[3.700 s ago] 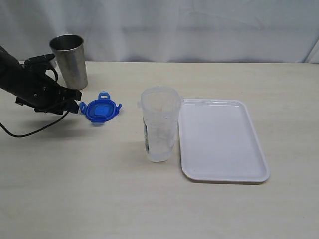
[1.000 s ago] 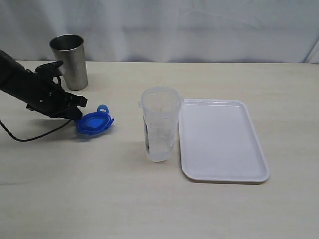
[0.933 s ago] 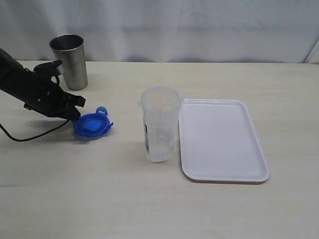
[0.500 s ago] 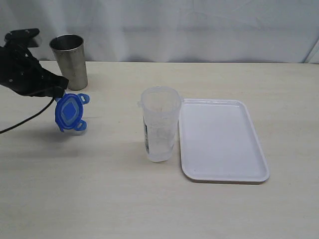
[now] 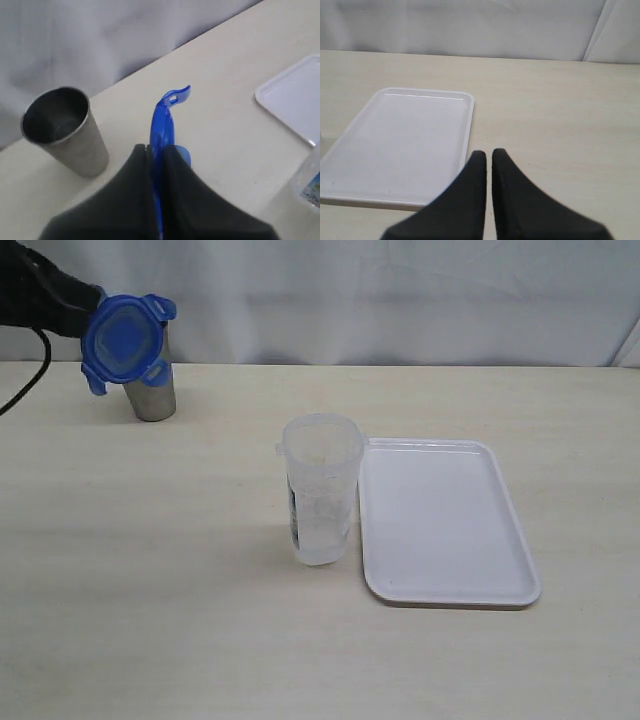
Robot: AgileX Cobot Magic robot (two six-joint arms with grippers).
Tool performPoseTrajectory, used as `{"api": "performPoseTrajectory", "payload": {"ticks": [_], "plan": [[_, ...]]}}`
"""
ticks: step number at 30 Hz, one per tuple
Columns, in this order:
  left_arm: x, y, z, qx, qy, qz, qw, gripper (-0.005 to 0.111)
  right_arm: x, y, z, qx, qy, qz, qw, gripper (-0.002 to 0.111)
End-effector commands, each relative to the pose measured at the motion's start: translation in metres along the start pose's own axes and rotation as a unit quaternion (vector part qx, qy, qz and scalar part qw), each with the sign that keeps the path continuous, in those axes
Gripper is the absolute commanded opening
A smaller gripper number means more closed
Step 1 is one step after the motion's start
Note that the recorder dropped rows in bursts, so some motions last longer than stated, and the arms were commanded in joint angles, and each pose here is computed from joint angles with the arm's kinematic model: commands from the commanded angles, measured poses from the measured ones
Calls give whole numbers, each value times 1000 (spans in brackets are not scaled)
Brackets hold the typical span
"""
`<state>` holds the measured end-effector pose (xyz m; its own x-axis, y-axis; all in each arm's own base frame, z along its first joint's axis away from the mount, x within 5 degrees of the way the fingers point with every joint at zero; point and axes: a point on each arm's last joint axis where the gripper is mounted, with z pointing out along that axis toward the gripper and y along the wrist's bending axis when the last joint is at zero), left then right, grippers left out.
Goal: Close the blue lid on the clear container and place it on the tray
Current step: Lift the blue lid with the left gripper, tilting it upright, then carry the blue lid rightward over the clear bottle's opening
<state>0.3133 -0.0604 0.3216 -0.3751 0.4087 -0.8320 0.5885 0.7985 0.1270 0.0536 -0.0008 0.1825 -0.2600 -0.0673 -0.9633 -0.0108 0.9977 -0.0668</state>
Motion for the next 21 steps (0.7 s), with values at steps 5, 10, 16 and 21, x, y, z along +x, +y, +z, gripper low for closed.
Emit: {"api": "performPoseTrajectory", "payload": {"ticks": [5,10,16,21], "plan": [[-42,-40,11,-106,-107,152,977,0,0,0,0,2,-4,1,1000,4],[-53,-71,21,-108,-128,239,956,0,0,0,0,2,-4,1,1000,4],[-52,-99,42,-105,-119,357,921,0,0,0,0,2,-4,1,1000,4],[-56,-113,53,-157,-134,389,898,0,0,0,0,2,-4,1,1000,4]]}}
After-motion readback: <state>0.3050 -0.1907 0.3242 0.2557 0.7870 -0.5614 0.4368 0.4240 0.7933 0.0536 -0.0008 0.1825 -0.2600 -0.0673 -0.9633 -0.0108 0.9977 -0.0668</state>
